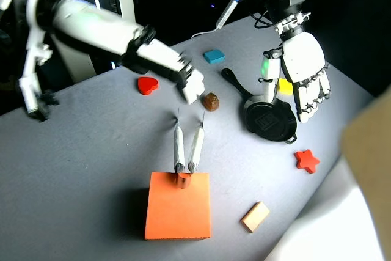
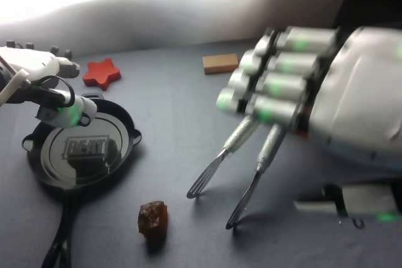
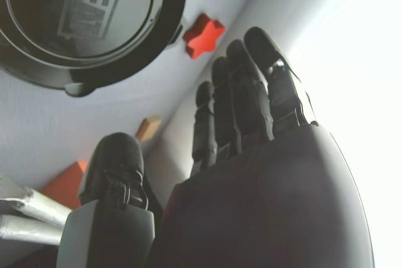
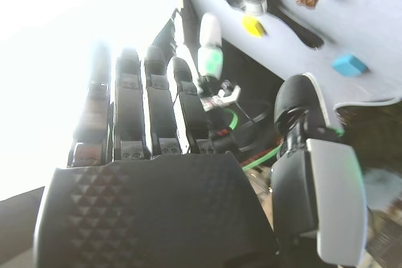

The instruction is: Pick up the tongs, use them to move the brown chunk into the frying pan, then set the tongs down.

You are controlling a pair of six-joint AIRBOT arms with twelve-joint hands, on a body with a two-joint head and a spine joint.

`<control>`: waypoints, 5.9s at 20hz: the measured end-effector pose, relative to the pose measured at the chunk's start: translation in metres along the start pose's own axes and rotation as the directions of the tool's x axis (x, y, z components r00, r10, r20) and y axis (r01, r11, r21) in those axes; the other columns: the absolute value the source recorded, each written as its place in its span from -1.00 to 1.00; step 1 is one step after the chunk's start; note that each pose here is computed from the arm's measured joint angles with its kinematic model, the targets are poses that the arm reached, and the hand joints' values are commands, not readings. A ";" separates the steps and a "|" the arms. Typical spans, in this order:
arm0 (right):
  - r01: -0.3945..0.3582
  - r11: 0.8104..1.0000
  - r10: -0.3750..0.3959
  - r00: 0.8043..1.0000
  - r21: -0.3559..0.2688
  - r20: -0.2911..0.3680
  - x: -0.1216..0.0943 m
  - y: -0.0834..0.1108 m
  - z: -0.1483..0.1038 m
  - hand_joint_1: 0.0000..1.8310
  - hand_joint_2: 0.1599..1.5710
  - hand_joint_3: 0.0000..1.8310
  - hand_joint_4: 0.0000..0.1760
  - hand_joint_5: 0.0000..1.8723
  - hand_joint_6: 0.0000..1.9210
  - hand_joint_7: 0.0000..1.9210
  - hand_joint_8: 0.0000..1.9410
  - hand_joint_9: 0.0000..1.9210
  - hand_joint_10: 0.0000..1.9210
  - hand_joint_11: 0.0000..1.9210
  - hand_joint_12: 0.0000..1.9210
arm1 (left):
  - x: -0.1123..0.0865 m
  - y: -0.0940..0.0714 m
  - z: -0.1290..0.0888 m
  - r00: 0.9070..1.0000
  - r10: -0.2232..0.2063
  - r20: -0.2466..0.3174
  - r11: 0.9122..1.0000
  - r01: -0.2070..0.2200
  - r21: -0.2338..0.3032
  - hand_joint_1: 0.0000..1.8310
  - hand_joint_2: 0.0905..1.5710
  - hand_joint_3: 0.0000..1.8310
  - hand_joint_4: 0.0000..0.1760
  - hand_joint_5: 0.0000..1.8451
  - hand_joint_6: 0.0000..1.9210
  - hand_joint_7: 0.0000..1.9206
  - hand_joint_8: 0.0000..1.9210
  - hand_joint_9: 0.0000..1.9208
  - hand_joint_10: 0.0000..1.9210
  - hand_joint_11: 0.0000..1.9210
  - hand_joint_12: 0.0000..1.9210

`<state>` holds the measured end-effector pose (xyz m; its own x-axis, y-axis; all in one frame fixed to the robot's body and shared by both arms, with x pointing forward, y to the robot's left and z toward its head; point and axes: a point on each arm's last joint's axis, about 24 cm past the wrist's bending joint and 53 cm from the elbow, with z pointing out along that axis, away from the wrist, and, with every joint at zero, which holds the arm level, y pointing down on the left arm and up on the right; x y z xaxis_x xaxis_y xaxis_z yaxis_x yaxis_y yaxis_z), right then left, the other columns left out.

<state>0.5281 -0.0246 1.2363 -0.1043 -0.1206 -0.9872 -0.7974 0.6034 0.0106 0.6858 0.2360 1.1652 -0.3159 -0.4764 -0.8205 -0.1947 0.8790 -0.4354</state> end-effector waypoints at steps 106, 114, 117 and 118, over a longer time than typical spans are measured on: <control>-0.214 0.934 0.310 0.883 0.285 -0.353 0.058 -0.091 0.134 0.02 0.49 -1.00 -1.00 -0.12 -0.53 0.05 -1.00 -0.04 -0.92 -0.60 0.36 | -0.010 0.022 0.023 0.990 -0.136 -0.031 0.989 0.134 -0.069 -1.00 0.38 -1.00 -1.00 -0.99 -1.00 -0.99 -1.00 -0.99 -1.00 -0.99 -1.00; -0.154 0.946 0.258 0.892 0.287 -0.372 0.055 -0.080 0.124 0.07 0.45 -1.00 -1.00 -0.01 -0.90 -0.01 -1.00 -0.08 -0.97 -0.64 0.34 | -0.010 0.022 0.023 0.991 -0.131 -0.032 0.989 0.128 -0.069 -1.00 0.37 -1.00 -1.00 -0.99 -1.00 -0.99 -1.00 -0.99 -1.00 -0.99 -1.00; -0.181 0.941 0.284 0.883 0.288 -0.374 0.057 -0.071 0.125 0.09 0.43 -1.00 -1.00 0.00 -0.93 0.00 -1.00 -0.06 -0.97 -0.62 0.32 | -0.010 0.022 0.023 0.991 -0.129 -0.032 0.990 0.126 -0.069 -1.00 0.36 -1.00 -1.00 -1.00 -1.00 -1.00 -1.00 -1.00 -1.00 -1.00 -1.00; -0.195 0.934 0.302 0.879 0.298 -0.370 0.057 -0.070 0.126 0.11 0.42 -1.00 -1.00 -0.01 -0.94 -0.01 -1.00 -0.07 -0.97 -0.64 0.34 | -0.010 0.022 0.023 0.991 -0.129 -0.032 0.990 0.126 -0.068 -1.00 0.37 -1.00 -1.00 -1.00 -1.00 -1.00 -1.00 -1.00 -1.00 -1.00 -1.00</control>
<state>0.6528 0.0259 1.1588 -0.5521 -0.2153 -0.8055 -0.5472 0.8225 0.1552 0.7061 0.2604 1.1557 -0.3180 -0.5860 -0.7453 -0.2960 0.8082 -0.5092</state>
